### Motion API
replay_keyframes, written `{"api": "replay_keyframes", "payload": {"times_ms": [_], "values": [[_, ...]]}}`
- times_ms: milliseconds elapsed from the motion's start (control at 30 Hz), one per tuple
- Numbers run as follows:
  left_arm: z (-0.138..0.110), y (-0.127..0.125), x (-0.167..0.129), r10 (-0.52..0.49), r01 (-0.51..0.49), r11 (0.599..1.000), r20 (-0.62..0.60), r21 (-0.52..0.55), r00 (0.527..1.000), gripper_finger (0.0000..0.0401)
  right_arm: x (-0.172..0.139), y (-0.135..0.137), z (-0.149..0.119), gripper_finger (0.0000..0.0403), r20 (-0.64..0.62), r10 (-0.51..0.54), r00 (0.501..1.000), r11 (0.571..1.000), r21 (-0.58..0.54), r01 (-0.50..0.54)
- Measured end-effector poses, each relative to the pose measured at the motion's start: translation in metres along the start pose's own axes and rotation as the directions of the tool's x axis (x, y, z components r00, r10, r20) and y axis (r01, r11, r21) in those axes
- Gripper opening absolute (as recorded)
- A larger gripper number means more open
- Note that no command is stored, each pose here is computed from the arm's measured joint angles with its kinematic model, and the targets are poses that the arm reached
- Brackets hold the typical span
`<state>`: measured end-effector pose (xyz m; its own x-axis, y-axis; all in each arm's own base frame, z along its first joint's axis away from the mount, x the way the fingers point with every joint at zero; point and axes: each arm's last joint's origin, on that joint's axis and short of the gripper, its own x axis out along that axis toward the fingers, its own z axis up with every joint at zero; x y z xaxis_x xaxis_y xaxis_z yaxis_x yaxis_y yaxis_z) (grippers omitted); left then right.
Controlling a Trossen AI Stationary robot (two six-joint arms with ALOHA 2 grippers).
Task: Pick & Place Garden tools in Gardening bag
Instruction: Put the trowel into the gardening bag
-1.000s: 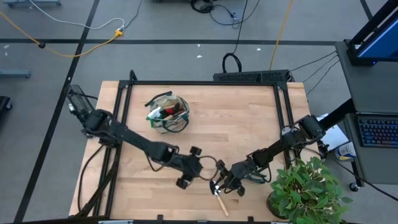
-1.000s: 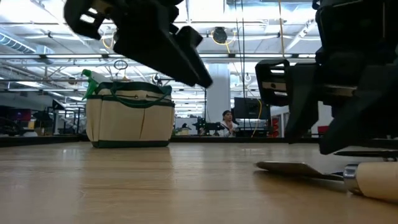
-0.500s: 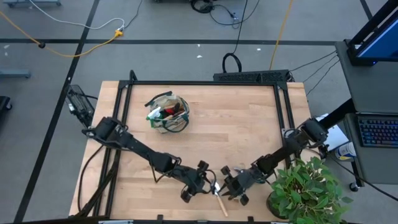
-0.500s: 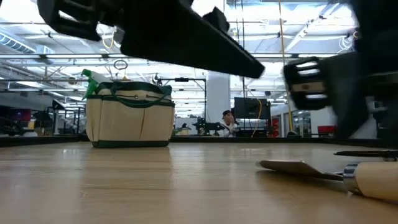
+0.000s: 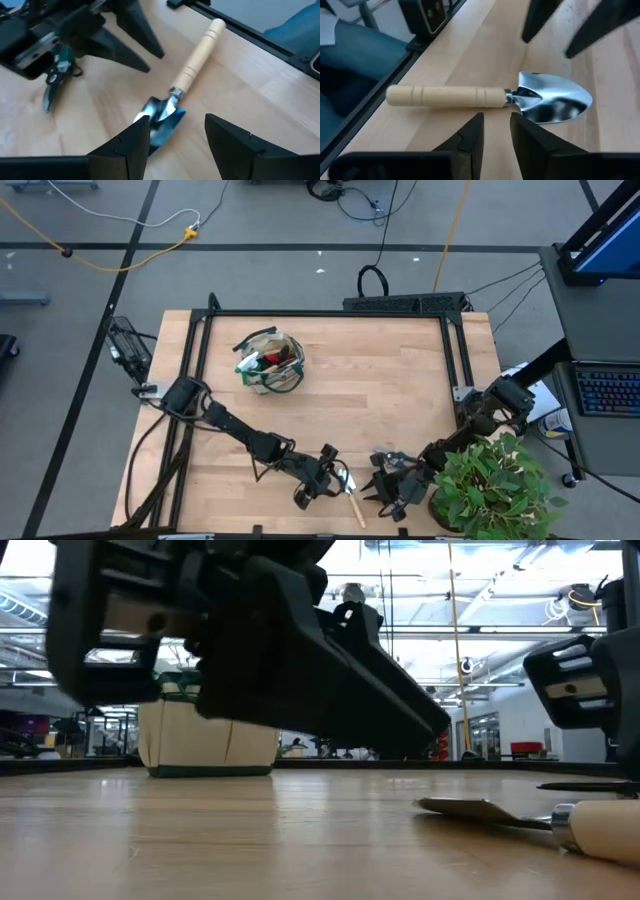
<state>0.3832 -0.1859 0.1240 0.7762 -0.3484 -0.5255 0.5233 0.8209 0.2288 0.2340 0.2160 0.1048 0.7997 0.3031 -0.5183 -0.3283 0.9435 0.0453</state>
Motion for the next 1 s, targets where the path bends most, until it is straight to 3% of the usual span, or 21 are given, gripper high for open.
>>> {"api": "replay_keyframes", "payload": {"times_ms": [800, 900, 1000], "values": [[-0.029, 0.006, 0.028, 0.034, -0.039, 0.995, 0.05, 0.088, 0.998, 0.0193, 0.003, -0.009, 0.002, 0.0086, -0.002, -0.04, 0.999, 0.999, 0.033, 0.04], [-0.031, 0.013, 0.028, 0.022, -0.026, 0.997, 0.051, 0.075, 0.998, 0.0172, 0.004, -0.011, 0.002, 0.0086, -0.002, -0.047, 0.999, 0.998, 0.034, 0.047], [-0.036, 0.023, 0.027, -0.05, 0.049, 0.999, 0.052, 0.018, 0.997, 0.0136, 0.004, -0.014, 0.003, 0.0086, -0.001, -0.053, 0.999, 0.998, 0.027, 0.053]]}}
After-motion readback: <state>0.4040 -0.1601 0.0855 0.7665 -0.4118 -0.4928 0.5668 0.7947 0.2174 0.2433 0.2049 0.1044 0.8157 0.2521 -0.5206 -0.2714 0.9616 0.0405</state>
